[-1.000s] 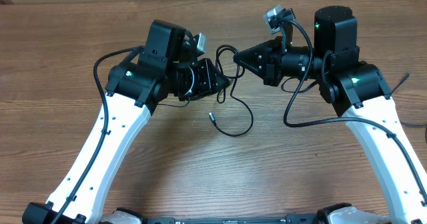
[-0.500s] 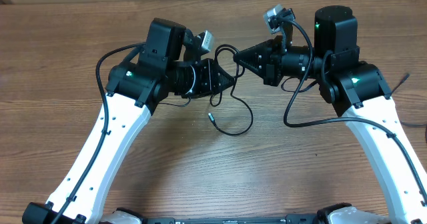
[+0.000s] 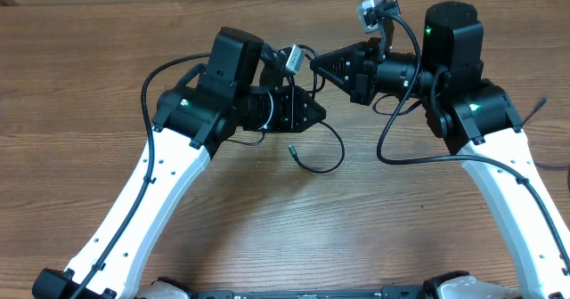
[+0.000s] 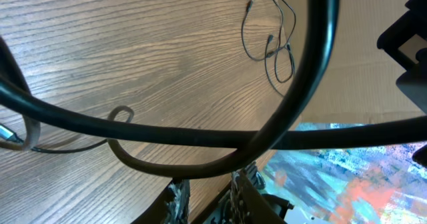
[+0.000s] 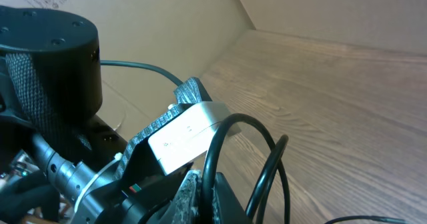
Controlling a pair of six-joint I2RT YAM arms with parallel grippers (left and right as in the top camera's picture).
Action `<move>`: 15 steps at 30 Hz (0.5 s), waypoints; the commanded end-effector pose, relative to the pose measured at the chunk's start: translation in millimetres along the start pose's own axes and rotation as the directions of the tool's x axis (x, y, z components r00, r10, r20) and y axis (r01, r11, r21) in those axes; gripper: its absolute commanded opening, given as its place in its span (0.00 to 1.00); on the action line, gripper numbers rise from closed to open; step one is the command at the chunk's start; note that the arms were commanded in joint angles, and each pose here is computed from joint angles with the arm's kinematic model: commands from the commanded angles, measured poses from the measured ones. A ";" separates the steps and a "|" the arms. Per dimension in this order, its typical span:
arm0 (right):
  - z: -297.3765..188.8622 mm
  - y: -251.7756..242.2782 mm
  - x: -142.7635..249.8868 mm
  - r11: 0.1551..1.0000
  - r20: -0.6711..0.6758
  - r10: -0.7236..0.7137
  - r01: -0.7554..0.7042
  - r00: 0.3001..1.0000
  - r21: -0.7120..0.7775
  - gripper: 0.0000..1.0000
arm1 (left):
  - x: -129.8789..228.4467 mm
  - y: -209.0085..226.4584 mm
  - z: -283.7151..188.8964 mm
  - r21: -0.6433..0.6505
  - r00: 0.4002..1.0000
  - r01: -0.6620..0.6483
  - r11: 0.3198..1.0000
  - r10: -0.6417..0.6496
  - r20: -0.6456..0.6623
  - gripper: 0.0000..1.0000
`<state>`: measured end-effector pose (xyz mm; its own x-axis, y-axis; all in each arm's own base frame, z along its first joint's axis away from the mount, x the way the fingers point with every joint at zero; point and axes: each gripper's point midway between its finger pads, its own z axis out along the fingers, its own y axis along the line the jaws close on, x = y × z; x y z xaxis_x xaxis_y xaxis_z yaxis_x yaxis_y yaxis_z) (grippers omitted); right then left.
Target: Untangle cables
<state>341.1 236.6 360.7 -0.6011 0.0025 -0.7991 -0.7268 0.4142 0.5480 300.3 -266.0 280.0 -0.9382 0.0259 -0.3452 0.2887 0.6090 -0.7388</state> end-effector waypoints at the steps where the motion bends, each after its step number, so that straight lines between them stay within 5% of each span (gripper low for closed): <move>1: -6.5 15.8 -6.9 0.999 0.016 0.013 -0.012 1.000 -0.034 0.04 | -1.2 -8.4 -2.5 0.024 0.999 -0.050 0.998 0.049 0.003 0.22; 15: -6.7 8.5 -5.6 0.999 0.016 0.047 -0.047 0.999 0.002 0.04 | 11.5 14.4 -3.4 -0.076 0.967 -0.253 0.964 0.250 -0.053 0.28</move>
<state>339.2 237.1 359.9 -0.6501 0.0230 -0.7595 -0.6879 0.4066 0.6012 290.5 -256.3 265.0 -0.8955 0.1610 -0.4149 0.4145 0.6412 -0.6459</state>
